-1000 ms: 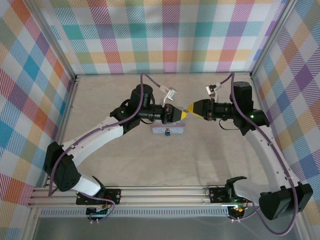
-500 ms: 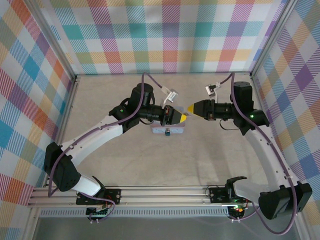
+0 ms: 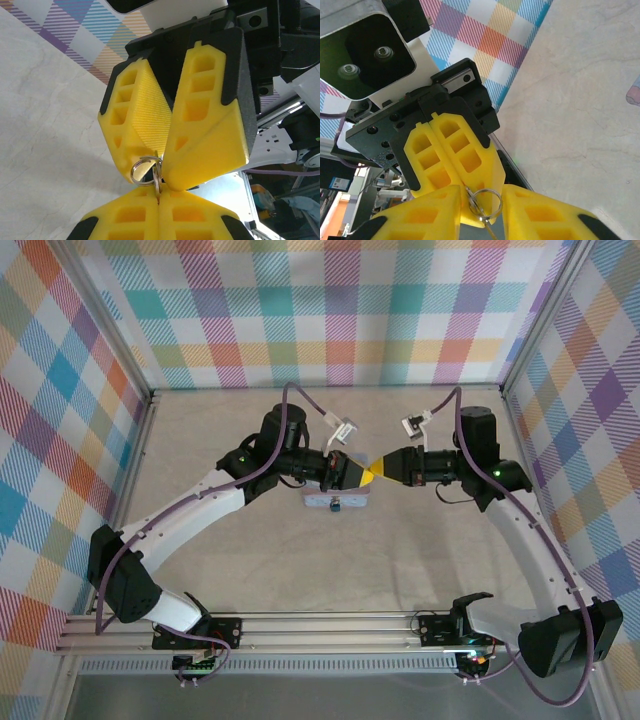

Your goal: Unlock a padlock with a key

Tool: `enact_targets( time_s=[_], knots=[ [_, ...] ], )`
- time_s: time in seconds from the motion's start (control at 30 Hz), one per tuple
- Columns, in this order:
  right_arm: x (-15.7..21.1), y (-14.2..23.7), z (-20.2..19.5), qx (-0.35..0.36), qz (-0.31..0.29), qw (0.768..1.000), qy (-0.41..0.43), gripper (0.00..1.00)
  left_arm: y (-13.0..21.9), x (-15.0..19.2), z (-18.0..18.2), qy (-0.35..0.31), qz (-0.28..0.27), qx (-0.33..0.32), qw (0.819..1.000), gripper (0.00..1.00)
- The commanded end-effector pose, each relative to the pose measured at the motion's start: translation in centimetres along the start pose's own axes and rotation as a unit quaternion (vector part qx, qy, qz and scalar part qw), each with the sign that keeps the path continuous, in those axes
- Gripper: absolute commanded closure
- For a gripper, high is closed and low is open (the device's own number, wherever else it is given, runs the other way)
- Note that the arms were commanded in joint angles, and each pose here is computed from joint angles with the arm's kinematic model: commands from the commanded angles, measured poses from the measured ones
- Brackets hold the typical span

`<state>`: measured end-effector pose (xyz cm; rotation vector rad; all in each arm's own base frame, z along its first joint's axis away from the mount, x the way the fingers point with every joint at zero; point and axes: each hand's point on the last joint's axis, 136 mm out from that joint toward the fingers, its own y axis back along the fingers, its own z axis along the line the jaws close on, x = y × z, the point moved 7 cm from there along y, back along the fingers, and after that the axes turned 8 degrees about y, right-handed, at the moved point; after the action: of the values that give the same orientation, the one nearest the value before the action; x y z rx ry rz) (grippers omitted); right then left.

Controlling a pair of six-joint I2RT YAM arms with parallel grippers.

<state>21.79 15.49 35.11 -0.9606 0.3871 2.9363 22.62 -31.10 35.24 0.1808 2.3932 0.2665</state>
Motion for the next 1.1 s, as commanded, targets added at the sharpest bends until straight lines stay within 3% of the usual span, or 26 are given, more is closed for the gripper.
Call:
enact_targets(
  time_s=[0.0,0.3,0.37,0.43,0.8,0.9,1.07],
  knots=[
    [0.1,-0.3,0.7,-0.028,0.009,0.999,0.028,0.78,0.4,-0.8,-1.0,-0.024,-0.003,0.016,1.000,1.00],
    [0.0,-0.3,0.6,-0.017,0.002,0.999,0.033,1.00,0.8,-0.6,-1.0,-0.023,-0.007,-0.002,1.000,0.99],
    [-0.1,-0.2,0.5,-0.005,-0.008,0.999,0.035,1.00,1.2,-0.5,-0.8,-0.018,-0.016,-0.016,1.000,0.75],
    [-0.3,-0.1,0.4,0.007,-0.018,0.999,0.036,1.00,1.7,-0.6,-0.4,-0.009,-0.029,-0.025,0.999,0.61],
    [-1.0,0.0,0.2,0.011,-0.075,0.996,0.036,1.00,4.6,-0.1,0.4,0.025,-0.123,-0.037,0.991,0.45],
    [-0.8,0.2,-0.1,0.009,-0.117,0.993,0.034,1.00,4.5,-0.2,1.0,0.053,-0.160,-0.032,0.985,0.31],
    [-0.7,0.6,-1.0,0.017,-0.198,0.980,0.034,1.00,4.3,-0.7,2.4,0.099,-0.220,-0.021,0.970,0.23]
  ],
)
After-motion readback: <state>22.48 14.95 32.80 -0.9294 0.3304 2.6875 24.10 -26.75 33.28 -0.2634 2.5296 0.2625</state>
